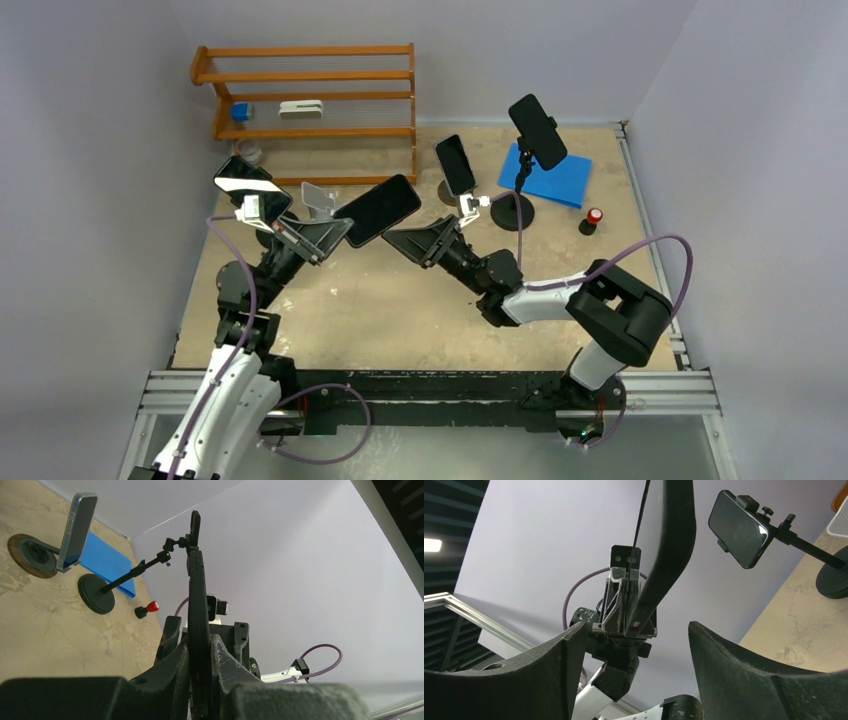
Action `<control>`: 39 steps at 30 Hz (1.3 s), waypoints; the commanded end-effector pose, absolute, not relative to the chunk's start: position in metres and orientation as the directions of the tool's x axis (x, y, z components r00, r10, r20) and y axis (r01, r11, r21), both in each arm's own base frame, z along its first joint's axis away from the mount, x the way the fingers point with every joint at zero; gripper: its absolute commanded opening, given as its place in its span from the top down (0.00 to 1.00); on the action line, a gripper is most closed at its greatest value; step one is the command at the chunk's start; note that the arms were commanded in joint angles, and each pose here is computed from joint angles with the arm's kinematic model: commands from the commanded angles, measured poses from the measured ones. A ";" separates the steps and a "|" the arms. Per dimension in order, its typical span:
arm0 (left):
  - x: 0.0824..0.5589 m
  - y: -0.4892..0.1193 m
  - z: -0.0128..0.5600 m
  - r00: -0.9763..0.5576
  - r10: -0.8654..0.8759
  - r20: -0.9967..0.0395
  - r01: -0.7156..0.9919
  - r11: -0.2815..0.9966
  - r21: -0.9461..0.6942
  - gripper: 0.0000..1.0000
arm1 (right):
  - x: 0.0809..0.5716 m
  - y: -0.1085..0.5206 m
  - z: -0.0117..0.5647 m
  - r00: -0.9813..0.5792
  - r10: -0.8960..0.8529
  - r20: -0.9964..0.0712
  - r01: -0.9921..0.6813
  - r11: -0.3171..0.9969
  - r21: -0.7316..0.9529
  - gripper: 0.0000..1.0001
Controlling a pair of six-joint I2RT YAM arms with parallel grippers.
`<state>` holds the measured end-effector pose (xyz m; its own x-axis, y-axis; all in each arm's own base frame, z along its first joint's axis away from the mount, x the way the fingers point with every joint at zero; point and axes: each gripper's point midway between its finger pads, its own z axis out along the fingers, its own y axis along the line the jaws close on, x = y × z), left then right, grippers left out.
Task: Remove the phone from the phone stand
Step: Place the phone at the center of the board.
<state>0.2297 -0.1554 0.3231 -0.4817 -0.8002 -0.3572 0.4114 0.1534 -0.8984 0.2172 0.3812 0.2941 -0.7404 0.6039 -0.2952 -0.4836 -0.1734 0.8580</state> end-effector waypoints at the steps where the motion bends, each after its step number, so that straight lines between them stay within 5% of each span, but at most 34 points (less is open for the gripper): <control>1: 0.212 -0.154 0.373 -0.417 -0.809 -0.413 0.558 0.131 -0.820 1.00 | 0.209 0.373 0.342 -0.738 0.629 -0.244 -0.531 -0.318 0.786 0.25; 22: 0.210 -0.153 0.365 -0.416 -0.808 -0.418 0.546 0.146 -0.825 1.00 | 0.217 0.384 0.361 -0.787 0.595 -0.163 -0.470 -0.408 0.783 0.43; 39: 0.206 -0.154 0.360 -0.422 -0.805 -0.417 0.542 0.145 -0.828 1.00 | 0.217 0.387 0.360 -0.785 0.594 -0.173 -0.476 -0.402 0.782 0.68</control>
<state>0.2194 -0.1567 0.3224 -0.4839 -0.7903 -0.3760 0.4202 0.1670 -0.8919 0.2296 0.4002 0.3105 -0.8014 0.5740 -0.1680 -0.3868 -0.2831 0.8776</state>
